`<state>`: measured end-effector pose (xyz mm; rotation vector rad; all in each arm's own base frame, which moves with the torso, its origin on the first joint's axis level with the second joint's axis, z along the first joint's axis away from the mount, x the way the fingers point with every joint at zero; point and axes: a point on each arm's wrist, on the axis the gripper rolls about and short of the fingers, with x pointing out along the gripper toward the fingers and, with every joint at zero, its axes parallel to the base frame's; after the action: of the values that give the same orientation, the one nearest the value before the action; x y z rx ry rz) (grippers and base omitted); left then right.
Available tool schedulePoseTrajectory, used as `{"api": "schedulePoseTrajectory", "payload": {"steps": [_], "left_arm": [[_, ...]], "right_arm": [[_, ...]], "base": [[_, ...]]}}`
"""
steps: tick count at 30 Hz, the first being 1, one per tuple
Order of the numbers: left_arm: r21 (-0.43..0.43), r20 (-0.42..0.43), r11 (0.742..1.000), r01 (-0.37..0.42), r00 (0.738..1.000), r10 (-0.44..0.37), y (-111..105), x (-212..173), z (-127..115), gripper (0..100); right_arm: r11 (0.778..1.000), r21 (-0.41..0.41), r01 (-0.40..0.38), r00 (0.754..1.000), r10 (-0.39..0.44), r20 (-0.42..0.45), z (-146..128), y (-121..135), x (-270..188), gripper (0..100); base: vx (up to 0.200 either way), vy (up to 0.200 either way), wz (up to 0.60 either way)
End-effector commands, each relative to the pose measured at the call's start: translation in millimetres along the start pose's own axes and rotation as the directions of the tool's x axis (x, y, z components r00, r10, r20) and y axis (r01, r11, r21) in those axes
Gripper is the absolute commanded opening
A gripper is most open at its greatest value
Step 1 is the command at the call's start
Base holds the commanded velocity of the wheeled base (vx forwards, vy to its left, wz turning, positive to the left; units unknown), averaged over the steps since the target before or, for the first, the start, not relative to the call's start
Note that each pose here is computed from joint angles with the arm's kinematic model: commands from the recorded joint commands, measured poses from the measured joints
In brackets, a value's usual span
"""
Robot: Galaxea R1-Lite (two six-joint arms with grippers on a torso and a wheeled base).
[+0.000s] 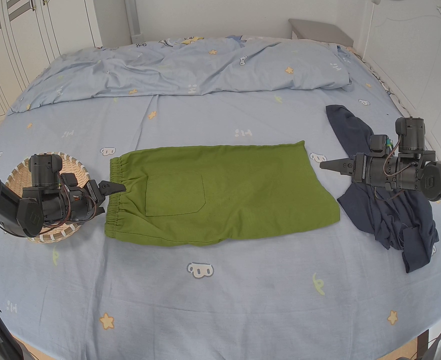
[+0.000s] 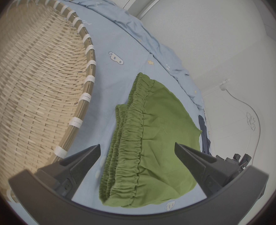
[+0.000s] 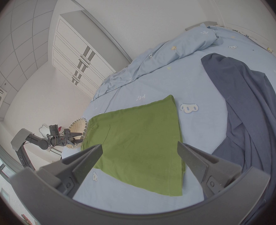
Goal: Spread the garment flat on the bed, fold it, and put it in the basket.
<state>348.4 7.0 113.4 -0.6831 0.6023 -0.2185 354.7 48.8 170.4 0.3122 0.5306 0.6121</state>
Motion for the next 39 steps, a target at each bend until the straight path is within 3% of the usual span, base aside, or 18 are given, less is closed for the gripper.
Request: {"api": "schedulePoseTrajectory", "payload": {"steps": [1, 27, 39], "left_arm": [[-0.01, -0.021, 1.0, -0.01, 1.0, 0.01, 10.0, 13.4, -8.0, 100], [0.031, 0.012, 0.999, 0.03, 0.999, -0.03, -10.0, -1.8, -7.5, 100], [0.032, -0.028, 0.999, 0.022, 0.999, -0.021, -8.2, 10.7, -17.9, 100]], "right_arm": [[1.0, 0.0, -0.003, 1.0, 0.003, -0.006, -1.4, 0.5, 1.8, 100], [1.0, -0.006, -0.003, 1.0, 0.003, -0.01, -2.6, 0.2, 2.9, 100], [1.0, -0.005, -0.003, 1.0, 0.003, -0.012, -3.0, 0.1, 2.9, 100]], "base": [[0.0, 0.0, 0.0], [0.0, 0.0, 0.0], [0.0, 0.0, 0.0]]}}
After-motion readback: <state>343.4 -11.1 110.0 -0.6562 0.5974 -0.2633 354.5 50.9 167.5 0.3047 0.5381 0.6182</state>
